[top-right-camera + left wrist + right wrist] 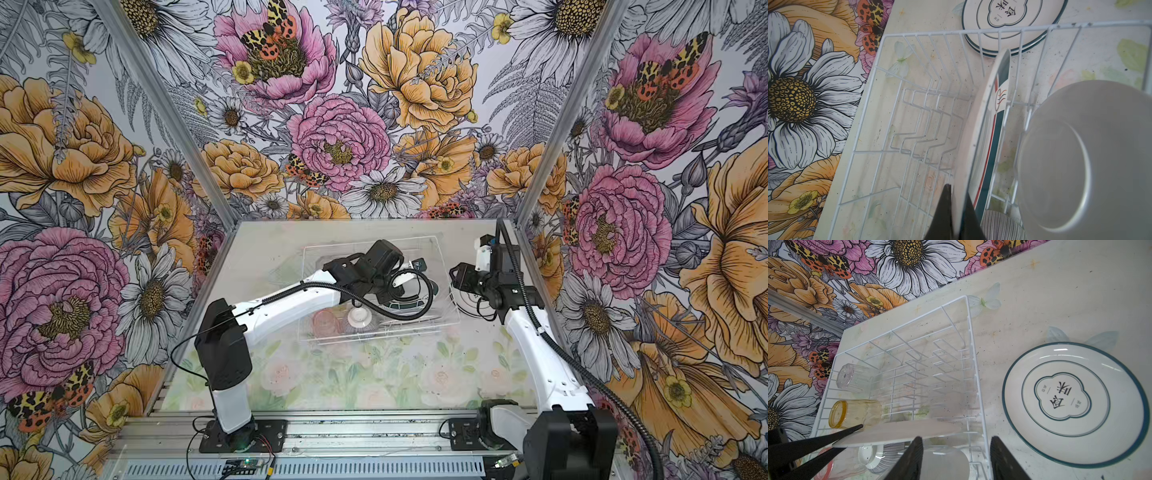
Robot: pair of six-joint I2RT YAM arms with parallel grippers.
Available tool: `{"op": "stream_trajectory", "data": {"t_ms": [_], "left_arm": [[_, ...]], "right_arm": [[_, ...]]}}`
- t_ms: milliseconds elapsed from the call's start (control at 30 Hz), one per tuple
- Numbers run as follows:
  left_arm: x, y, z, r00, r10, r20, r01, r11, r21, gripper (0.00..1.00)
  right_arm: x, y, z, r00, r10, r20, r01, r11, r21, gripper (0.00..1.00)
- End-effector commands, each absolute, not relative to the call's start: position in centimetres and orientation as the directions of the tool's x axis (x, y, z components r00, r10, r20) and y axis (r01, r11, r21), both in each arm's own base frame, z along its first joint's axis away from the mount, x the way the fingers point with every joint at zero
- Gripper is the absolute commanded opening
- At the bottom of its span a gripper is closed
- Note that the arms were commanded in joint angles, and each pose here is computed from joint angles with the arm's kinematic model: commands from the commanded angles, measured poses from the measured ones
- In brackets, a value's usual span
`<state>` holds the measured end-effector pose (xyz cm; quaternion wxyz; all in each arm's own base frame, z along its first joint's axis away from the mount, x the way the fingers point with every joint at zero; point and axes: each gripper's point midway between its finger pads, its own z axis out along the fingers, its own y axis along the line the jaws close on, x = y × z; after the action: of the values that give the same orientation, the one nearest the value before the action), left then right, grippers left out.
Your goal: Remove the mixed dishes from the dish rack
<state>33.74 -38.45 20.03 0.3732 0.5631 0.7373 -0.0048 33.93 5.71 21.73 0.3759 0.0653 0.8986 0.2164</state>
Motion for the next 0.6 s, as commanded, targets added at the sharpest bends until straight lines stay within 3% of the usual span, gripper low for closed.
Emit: {"op": "stream_trajectory", "data": {"t_ms": [0,567], "left_arm": [[34.5,-37.5,24.3,-0.078,0.782,-0.619,0.752,0.454,0.478,0.00],[34.2,-36.3,28.8,-0.072,0.708,-0.702,0.696,0.540,0.474,0.00]], "right_arm": [[34.1,5.5,22.2,-0.685,0.276,-0.674,-0.059,0.901,0.429,0.54],[34.2,5.5,22.2,-0.682,0.278,-0.676,-0.058,0.902,0.428,0.54]]}}
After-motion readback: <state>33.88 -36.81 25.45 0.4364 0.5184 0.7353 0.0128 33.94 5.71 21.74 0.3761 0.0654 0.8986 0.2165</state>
